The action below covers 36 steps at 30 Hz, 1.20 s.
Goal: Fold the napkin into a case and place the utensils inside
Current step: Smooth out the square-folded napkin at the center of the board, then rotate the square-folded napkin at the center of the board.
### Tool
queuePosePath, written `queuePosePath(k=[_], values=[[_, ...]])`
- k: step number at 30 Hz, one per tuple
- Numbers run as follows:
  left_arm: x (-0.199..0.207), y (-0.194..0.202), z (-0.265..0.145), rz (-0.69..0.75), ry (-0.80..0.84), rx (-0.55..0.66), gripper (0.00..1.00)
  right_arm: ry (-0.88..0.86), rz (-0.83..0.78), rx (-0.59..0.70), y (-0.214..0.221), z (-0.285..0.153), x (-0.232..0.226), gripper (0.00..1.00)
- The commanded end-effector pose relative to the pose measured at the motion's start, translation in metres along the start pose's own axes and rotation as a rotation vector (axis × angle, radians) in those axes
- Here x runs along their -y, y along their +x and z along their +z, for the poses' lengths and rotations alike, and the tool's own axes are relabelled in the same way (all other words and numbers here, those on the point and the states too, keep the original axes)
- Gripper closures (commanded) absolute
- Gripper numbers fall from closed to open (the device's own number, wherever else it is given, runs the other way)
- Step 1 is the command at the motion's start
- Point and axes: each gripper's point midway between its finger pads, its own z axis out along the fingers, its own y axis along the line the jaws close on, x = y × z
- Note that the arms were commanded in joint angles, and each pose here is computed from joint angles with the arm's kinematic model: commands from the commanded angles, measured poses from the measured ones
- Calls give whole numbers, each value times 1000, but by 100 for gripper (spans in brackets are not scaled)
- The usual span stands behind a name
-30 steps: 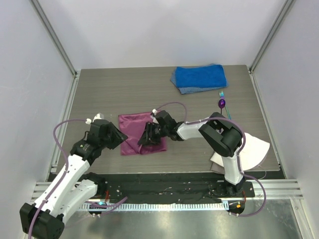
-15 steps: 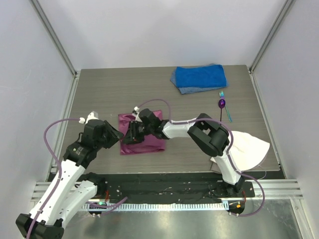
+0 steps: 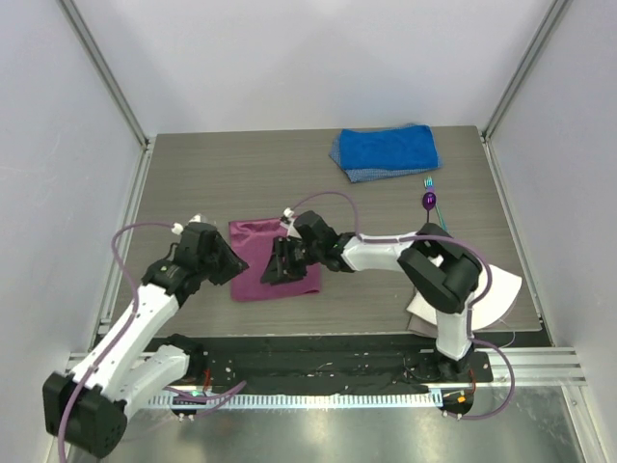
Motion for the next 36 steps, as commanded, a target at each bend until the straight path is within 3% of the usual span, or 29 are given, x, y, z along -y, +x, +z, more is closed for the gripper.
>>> queuePosePath(k=[1, 6, 10, 25, 30, 36], values=[[1, 19, 28, 31, 15, -107, 74, 17, -43, 47, 1, -32, -1, 55], [-22, 34, 47, 39, -70, -155, 82, 71, -34, 69, 12, -47, 17, 68], [-39, 35, 51, 47, -125, -136, 83, 140, -18, 92, 15, -53, 43, 74], [-81, 40, 69, 93, -283, -123, 84, 239, 25, 112, 19, -66, 92, 82], [-57, 21, 54, 82, -186, -33, 73, 294, 16, 122, 8, -72, 118, 84], [-28, -4, 37, 89, -147, -1, 56, 582, -2, 175, -26, -106, 183, 84]])
